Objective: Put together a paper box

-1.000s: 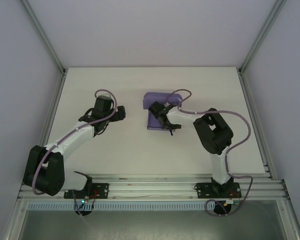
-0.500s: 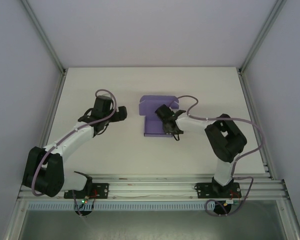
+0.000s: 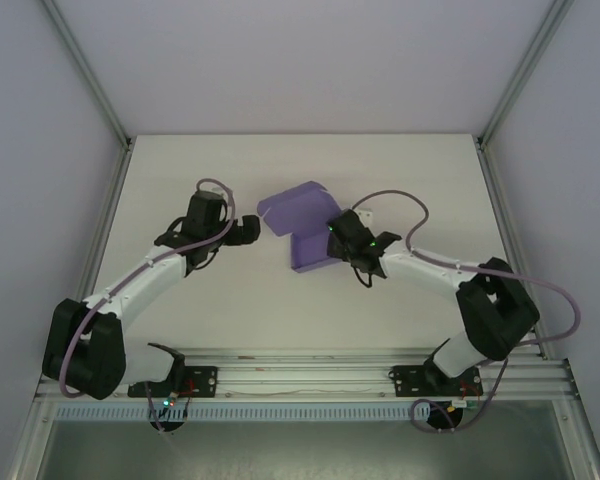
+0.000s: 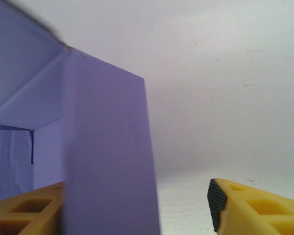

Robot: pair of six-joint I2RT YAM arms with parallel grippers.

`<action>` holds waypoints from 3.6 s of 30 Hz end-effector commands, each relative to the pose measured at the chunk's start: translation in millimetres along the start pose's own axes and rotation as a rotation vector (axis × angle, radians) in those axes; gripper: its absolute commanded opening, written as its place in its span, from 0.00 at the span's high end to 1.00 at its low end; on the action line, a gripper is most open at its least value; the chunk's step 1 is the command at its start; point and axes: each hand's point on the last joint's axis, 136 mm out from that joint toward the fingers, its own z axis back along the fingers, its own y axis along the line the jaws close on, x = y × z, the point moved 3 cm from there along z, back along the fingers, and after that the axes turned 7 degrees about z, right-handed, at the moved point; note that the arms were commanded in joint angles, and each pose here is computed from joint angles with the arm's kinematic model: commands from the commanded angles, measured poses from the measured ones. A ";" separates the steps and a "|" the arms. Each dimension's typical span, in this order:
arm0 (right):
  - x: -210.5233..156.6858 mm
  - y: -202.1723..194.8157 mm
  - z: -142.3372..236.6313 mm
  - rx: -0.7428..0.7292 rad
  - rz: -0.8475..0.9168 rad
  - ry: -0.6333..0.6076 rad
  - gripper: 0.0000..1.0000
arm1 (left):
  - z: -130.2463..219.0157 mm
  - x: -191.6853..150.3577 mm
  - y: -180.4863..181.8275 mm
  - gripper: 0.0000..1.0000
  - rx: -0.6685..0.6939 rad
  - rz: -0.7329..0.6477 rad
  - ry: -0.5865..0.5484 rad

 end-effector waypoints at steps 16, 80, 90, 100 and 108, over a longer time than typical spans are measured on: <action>10.2 -27.8 -8.1 0.045 -0.012 0.011 0.30 | -10.5 10.1 -20.2 0.00 -0.031 -0.089 0.000; -38.8 13.3 -43.0 -0.017 0.219 0.319 0.74 | -0.9 2.5 -24.1 0.00 -0.015 -0.119 0.000; -4.9 15.9 -16.4 0.027 0.118 0.099 0.49 | 6.6 1.2 -30.4 0.00 -0.061 -0.145 -0.005; -8.4 29.3 -18.5 0.152 0.092 0.097 0.38 | 2.0 -2.6 -31.0 0.00 -0.068 -0.166 0.006; -4.2 14.1 -21.0 0.135 0.056 0.072 0.33 | 0.7 -3.0 -32.8 0.00 -0.079 -0.175 0.010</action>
